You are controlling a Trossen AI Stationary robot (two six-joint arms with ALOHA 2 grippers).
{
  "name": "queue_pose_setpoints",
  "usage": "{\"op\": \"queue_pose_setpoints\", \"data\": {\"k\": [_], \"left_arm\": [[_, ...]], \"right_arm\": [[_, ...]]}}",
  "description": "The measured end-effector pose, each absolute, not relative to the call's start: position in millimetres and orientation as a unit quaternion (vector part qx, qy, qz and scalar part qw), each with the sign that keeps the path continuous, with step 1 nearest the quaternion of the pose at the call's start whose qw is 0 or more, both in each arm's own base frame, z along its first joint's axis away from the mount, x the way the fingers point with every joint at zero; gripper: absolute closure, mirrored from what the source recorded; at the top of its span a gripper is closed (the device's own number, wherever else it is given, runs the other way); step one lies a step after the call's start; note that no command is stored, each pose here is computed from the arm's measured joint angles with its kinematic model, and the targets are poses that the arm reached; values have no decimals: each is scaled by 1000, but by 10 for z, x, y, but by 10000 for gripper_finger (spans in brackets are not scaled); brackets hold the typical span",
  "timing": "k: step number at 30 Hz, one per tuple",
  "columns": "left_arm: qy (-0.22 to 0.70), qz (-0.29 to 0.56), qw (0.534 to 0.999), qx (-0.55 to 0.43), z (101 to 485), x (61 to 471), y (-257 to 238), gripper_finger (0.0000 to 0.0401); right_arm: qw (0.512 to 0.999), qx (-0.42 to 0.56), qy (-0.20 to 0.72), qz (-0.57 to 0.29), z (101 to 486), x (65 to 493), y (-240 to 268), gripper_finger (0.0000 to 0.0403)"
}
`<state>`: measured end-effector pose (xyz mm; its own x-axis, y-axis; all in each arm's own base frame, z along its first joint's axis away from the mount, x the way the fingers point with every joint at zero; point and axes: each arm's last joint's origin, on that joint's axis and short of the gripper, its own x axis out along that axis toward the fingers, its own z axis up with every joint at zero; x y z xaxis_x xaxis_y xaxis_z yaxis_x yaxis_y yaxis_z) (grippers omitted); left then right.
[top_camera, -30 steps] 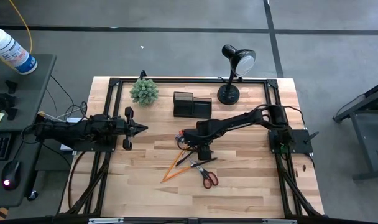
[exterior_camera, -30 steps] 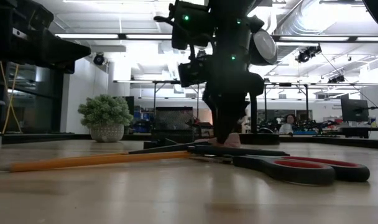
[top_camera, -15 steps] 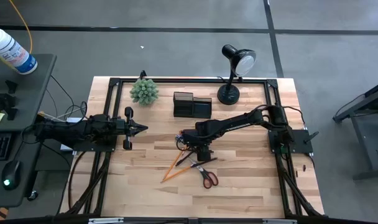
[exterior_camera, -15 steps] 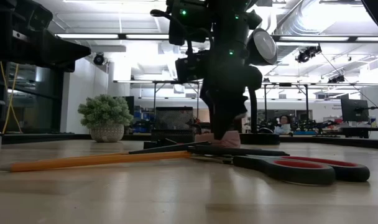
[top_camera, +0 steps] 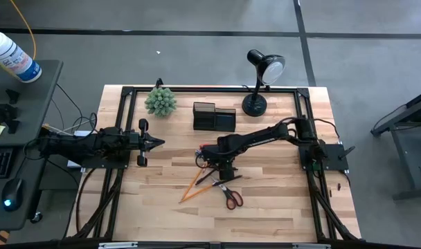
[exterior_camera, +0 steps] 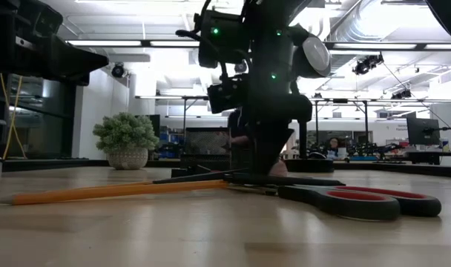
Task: Pick and place office supplies into organizer
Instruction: Put the pink sticky notes into the desk organizer
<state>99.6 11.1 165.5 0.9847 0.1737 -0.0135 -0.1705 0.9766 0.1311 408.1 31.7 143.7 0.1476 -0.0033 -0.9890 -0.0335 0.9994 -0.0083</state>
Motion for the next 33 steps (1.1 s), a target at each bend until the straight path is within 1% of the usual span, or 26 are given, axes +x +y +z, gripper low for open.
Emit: {"op": "queue_pose_setpoints", "data": {"k": [3, 4, 7, 10, 16, 21, 25, 33], "left_arm": [[13, 87, 994, 67, 1655, 996, 111, 400], [12, 87, 994, 67, 1655, 996, 111, 400], [13, 87, 994, 67, 1655, 996, 111, 400], [13, 87, 994, 67, 1655, 996, 111, 400], [13, 86, 994, 73, 1655, 996, 110, 400], [14, 86, 993, 81, 1655, 996, 111, 400], [14, 86, 993, 81, 1655, 996, 110, 400], [14, 86, 993, 82, 1655, 996, 111, 400]], "right_arm": [[757, -11, 653, 15, 1437, 4081, 322, 386], [758, -12, 652, 15, 1436, 4082, 324, 394], [757, -12, 653, 12, 1438, 4079, 322, 391], [752, -20, 659, 5, 1448, 4059, 315, 399], [727, -44, 685, -15, 1546, 4032, 245, 401], [731, -57, 679, -17, 1781, 4114, 167, 402], [736, -78, 672, -18, 2039, 4177, 105, 402], [724, -110, 680, -35, 2462, 4172, -151, 403]]}}
